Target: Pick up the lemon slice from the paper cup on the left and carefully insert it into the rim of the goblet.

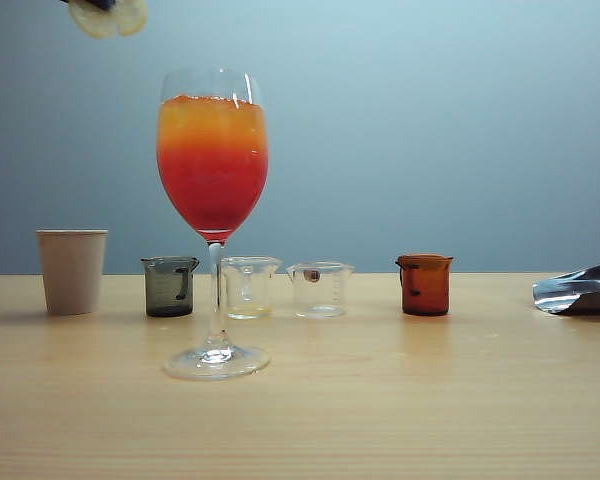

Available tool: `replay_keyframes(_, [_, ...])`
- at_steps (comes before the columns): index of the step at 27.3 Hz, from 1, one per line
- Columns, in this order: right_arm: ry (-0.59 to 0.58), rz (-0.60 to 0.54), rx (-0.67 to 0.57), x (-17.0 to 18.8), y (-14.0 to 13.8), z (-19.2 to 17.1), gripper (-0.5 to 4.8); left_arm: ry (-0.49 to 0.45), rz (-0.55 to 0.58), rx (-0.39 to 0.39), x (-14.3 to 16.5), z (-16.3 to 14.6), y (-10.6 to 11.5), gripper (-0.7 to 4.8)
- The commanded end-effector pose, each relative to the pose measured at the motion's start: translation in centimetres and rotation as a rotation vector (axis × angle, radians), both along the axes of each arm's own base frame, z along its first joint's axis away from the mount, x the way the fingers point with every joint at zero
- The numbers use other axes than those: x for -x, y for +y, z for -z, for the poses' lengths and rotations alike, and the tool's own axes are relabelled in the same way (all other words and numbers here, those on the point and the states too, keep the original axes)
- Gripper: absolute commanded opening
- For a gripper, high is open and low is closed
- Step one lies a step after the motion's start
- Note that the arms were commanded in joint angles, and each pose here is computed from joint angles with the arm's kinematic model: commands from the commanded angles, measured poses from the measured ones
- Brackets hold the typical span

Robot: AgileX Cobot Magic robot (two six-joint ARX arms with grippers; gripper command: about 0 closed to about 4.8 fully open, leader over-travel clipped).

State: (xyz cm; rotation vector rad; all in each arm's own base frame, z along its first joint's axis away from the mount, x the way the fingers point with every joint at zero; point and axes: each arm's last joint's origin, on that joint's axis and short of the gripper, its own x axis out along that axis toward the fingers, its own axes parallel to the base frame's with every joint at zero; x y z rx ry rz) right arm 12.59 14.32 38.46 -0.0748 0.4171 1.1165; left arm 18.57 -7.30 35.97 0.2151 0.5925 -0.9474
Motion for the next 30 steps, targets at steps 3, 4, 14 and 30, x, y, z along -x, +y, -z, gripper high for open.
replay_keyframes(3, [-0.028,-0.014,-0.002,0.0,0.0,-0.2,-0.09,-0.086,0.035,0.044,-1.0,-0.6,-0.4,-0.06])
replay_keyframes(4, [-0.025,-0.015,0.001,-0.1,0.1,-0.1,-0.09,-0.084,0.048,0.054,-1.3,-0.5,-0.5,-0.06])
replay_keyframes(14, [0.071,0.007,0.061,-1.0,1.1,1.2,-0.09,-0.044,0.092,0.03,-2.9,-0.3,-1.1,-0.06])
replay_keyframes(30, [0.088,0.156,0.108,-2.5,2.2,2.3,-0.09,-0.04,0.142,-0.04,-3.8,0.8,-1.5,-0.06])
